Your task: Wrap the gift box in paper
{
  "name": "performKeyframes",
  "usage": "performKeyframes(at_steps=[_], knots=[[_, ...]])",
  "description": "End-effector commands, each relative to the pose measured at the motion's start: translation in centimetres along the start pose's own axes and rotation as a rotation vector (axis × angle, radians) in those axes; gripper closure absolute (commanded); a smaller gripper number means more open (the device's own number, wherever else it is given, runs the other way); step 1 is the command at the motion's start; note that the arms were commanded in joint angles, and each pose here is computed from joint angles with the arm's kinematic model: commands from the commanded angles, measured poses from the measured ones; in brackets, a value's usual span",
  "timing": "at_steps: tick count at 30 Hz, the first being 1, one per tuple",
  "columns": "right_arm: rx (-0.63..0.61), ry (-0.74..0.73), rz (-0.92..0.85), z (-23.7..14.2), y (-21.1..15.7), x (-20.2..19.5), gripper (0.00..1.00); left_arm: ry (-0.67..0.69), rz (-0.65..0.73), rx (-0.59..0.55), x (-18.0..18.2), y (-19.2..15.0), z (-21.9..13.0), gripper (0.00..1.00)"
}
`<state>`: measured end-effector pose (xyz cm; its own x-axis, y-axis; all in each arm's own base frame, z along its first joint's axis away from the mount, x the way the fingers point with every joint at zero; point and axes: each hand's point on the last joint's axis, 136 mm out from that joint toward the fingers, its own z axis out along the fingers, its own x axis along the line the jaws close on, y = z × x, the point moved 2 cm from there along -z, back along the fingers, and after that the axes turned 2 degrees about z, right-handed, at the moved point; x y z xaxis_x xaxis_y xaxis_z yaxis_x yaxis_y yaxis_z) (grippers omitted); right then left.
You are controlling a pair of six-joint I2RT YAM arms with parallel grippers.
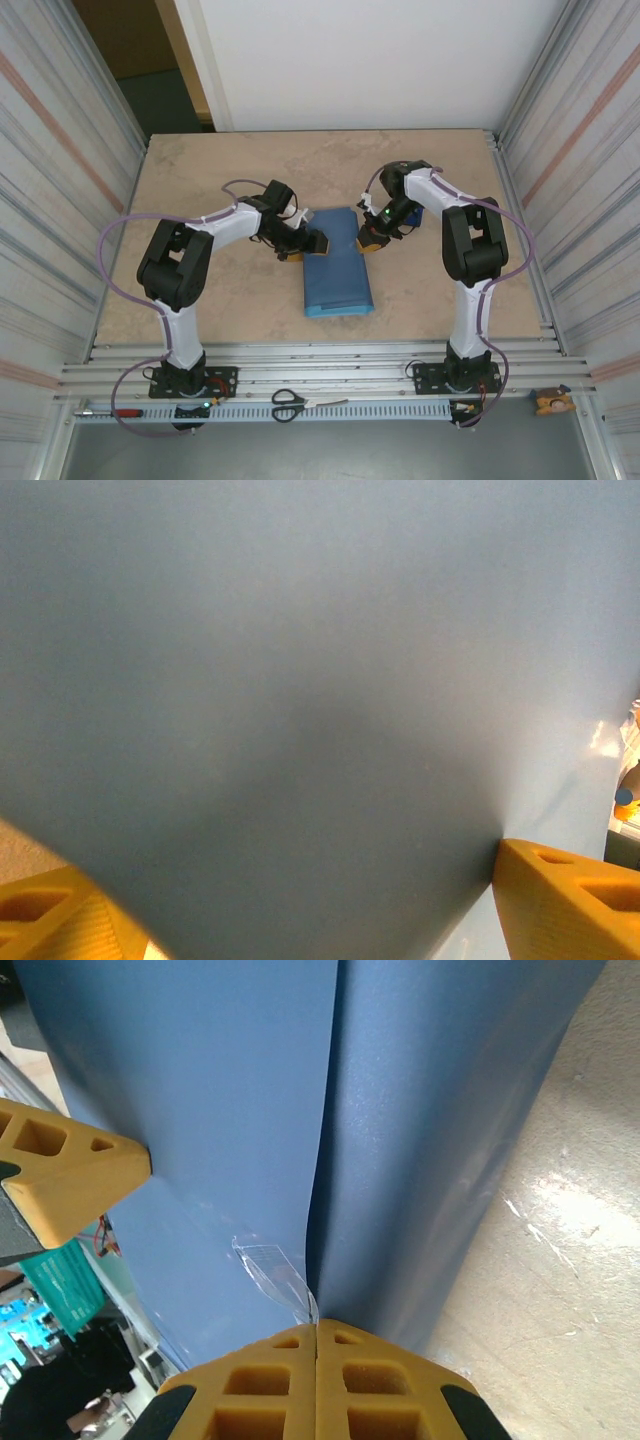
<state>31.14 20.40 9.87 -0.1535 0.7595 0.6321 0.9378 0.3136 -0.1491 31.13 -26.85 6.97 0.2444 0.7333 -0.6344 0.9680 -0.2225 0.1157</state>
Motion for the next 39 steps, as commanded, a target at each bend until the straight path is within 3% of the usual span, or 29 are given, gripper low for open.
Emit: performKeyframes(at_steps=[1, 15, 22, 39], knots=[[0.003, -0.077, 0.033, 0.2, 0.1, -0.2, 0.91, 0.155, -0.069, 0.131, 4.9, -3.6, 3.9, 0.16], [-0.072, -0.151, 0.121, -0.2, 0.9, 0.7, 0.82, 0.155, -0.065, 0.135, 5.1, -3.7, 4.1, 0.16], [-0.099, -0.274, 0.159, 0.1, 1.1, 0.6, 0.88, 0.153, -0.065, 0.134, 5.0, -3.7, 4.1, 0.16], [-0.130, -0.545, 0.150, 0.2, 1.0, 2.0, 0.80, 0.149, -0.060, 0.137, 5.1, -3.9, 4.1, 0.16]])
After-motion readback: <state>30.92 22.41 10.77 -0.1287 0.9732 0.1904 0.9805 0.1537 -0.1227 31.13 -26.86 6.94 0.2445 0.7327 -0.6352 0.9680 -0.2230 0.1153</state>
